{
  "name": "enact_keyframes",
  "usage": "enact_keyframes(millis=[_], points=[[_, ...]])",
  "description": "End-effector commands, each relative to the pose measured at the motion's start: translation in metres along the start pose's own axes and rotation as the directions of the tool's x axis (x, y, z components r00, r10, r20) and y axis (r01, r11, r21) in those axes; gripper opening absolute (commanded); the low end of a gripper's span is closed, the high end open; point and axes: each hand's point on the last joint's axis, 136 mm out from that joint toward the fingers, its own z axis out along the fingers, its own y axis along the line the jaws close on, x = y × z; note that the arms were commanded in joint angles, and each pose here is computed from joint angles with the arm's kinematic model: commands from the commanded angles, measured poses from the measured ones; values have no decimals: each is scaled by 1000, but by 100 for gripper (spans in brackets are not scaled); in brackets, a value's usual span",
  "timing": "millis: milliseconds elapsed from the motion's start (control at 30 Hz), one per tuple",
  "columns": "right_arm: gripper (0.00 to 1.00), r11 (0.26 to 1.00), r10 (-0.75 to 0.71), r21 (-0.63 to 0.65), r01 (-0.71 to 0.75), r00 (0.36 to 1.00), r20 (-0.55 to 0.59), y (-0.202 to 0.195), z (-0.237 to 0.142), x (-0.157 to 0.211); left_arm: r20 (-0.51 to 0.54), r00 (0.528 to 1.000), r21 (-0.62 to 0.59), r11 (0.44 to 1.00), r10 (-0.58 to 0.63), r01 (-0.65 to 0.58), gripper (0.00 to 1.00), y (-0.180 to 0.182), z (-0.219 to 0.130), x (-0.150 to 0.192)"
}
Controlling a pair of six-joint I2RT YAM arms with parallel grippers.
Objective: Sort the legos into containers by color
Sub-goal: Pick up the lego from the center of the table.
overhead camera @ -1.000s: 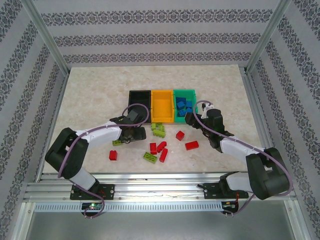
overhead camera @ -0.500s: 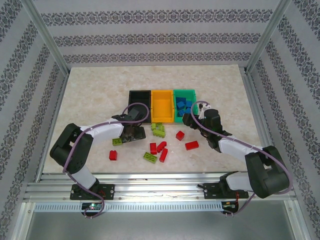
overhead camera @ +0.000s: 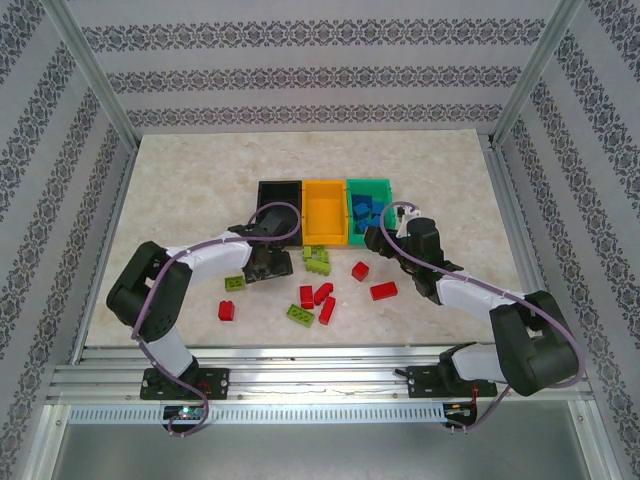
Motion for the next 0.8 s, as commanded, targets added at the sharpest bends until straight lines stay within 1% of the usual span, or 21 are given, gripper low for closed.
enact_keyframes(millis=[0,200,267,333,367,467,567,600,633,767], points=[[64,1000,-24,-13,24,999,26,9,3,-10,62,998,27,1000,-7,5,72,-13,1,-26],[64,1000,-18,-14,19,999,28,9,2,-11,40,999,17,1000,15,-15,68,-20,7,-31],[64,1000,-19,-13,19,999,32,9,2,-12,33,999,21,1000,16,-16,63,-20,7,-29],[64,1000,-14,-8,14,1000,26,8,3,-11,34,999,42,999,23,-24,53,-21,8,-27],[64,1000,-12,-9,12,1000,24,8,3,-11,35,999,52,998,29,-31,50,-23,7,-26],[64,1000,-11,-18,11,1000,27,10,3,-11,38,999,67,997,37,-40,48,-24,1,-24],[64,1000,-8,-9,9,1000,23,8,4,-10,67,996,84,994,62,-67,47,-28,-9,-24],[64,1000,-8,-9,8,1000,24,8,4,-11,78,995,93,993,70,-77,45,-30,-14,-25],[64,1000,-7,-10,7,1000,24,8,4,-11,82,994,110,990,77,-86,40,-35,-18,-24],[64,1000,3,-9,-3,1000,21,7,6,-10,103,990,233,965,99,-121,40,-67,-31,-16]])
